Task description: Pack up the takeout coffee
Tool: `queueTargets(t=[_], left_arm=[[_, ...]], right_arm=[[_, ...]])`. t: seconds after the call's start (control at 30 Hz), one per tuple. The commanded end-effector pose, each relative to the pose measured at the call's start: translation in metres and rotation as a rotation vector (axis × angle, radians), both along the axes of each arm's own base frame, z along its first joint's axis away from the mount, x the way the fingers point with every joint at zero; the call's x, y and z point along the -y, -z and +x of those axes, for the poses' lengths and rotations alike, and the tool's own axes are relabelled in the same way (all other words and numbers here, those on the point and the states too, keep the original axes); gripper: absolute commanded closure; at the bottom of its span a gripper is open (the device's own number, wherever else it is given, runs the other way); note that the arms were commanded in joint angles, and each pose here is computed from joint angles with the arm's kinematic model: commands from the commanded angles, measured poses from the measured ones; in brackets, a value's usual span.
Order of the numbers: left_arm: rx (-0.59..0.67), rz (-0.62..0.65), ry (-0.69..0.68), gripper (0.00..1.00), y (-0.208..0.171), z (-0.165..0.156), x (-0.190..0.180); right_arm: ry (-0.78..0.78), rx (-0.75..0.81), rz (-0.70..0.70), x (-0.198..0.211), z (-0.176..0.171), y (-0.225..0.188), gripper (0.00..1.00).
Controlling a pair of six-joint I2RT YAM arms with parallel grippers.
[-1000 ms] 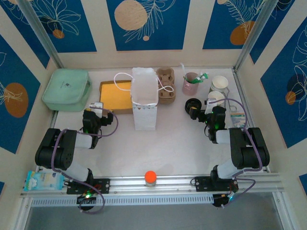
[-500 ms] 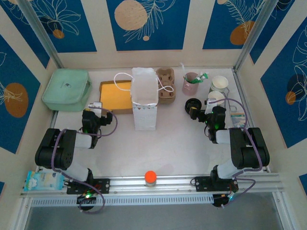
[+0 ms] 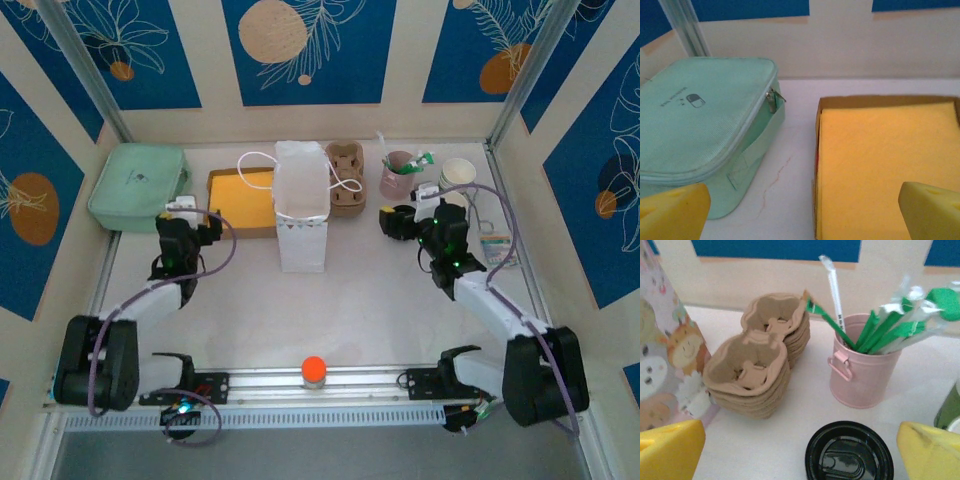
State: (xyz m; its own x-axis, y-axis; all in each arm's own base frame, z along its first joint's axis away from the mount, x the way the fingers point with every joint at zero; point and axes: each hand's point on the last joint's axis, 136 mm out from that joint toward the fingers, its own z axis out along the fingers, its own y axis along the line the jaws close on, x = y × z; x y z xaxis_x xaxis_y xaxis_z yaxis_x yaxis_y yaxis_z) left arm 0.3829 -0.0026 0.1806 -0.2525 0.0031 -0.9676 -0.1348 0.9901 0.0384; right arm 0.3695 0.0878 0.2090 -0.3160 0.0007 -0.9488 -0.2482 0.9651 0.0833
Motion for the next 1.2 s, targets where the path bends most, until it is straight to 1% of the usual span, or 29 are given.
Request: queueTargets(t=[0.0, 0.03, 0.1, 0.17, 0.23, 0.37, 0.4, 0.5, 0.63, 0.77, 0.83, 0.93, 1.03, 1.17], left_arm=[[-0.092, -0.093, -0.07, 0.03, -0.002, -0.014, -0.004], [-0.099, -0.113, -0.069, 0.0, -0.008, -0.018, -0.003], [-0.108, -0.158, -0.073, 0.0, -0.018, -0.026, -0.001], [-0.118, -0.207, -0.056, 0.0, -0.027, -0.037, 0.003], [-0.126, -0.261, -0.011, 0.0, -0.033, -0.046, 0.013], [-0.156, -0.359, 0.081, 0.0, -0.036, -0.067, 0.035], [-0.16, -0.367, 0.103, 0.0, -0.038, -0.072, 0.04], [-0.171, -0.373, 0.156, 0.0, -0.042, -0.09, 0.053], [-0.191, -0.398, 0.275, 0.0, -0.045, -0.114, 0.079], [-0.252, -0.394, 0.391, 0.02, -0.037, -0.137, 0.108], [-0.281, -0.406, 0.446, 0.03, -0.031, -0.147, 0.123], [-0.323, -0.416, 0.524, 0.04, -0.021, -0.158, 0.145], [-0.362, -0.409, 0.593, 0.05, -0.007, -0.164, 0.168], [-0.418, -0.411, 0.664, 0.05, 0.012, -0.166, 0.201]], right_arm=[[0.26, -0.236, 0.194, 0.037, -0.023, 0.009, 0.01], [0.304, -0.258, 0.273, 0.047, -0.027, 0.004, 0.01], [0.253, -0.256, 0.391, 0.048, -0.032, -0.01, 0.01], [0.256, -0.258, 0.454, 0.052, -0.037, -0.023, 0.01], [0.273, -0.276, 0.434, 0.055, -0.041, -0.035, 0.01], [0.318, -0.377, 0.373, 0.062, -0.045, -0.05, 0.01], [0.327, -0.392, 0.365, 0.063, -0.045, -0.055, 0.0], [0.347, -0.437, 0.338, 0.066, -0.043, -0.067, 0.04], [0.401, -0.491, 0.325, 0.076, -0.037, -0.079, 0.08], [0.426, -0.534, 0.329, 0.081, -0.029, -0.083, 0.13], [0.447, -0.555, 0.327, 0.086, -0.027, -0.081, 0.14], [0.464, -0.6, 0.343, 0.092, -0.023, -0.077, 0.18], [0.467, -0.637, 0.366, 0.094, -0.02, -0.073, 0.24], [0.453, -0.647, 0.391, 0.091, -0.018, -0.072, 0.27]])
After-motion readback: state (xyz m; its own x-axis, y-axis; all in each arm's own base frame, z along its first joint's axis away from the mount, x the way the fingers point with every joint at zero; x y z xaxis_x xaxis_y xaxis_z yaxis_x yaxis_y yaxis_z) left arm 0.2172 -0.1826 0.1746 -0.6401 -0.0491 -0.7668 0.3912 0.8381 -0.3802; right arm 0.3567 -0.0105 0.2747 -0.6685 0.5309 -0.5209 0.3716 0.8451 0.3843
